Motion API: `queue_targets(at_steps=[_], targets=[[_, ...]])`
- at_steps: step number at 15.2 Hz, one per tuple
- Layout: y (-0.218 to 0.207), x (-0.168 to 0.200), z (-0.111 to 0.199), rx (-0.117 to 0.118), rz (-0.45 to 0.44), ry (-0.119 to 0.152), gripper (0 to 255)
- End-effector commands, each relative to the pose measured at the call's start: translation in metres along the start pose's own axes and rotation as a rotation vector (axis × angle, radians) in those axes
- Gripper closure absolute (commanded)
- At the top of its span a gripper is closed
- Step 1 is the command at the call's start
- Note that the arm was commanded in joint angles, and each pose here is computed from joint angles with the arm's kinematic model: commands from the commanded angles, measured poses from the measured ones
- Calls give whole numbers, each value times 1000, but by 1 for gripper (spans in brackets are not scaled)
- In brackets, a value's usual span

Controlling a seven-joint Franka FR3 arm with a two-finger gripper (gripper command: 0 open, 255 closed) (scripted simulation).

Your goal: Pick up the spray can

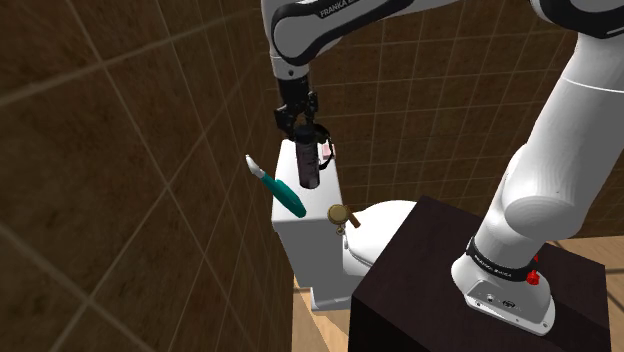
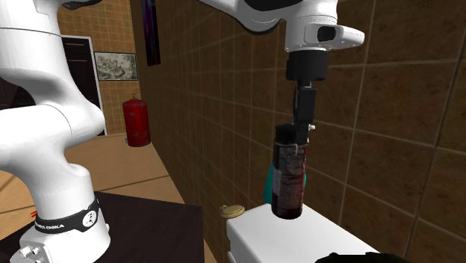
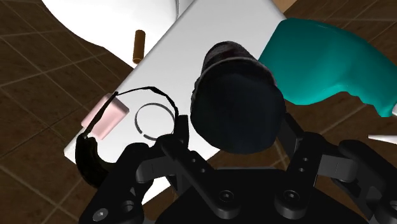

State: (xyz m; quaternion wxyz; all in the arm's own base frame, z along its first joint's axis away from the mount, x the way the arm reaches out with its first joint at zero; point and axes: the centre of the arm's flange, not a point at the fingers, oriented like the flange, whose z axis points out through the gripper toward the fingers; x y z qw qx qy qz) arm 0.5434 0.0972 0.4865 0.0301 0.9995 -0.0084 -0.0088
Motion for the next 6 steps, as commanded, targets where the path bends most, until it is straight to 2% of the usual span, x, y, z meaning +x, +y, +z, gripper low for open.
queue_targets(at_steps=[1,6], targets=[[1,0,-11,0,0,1,255],[2,0,-28,0,0,1,255]])
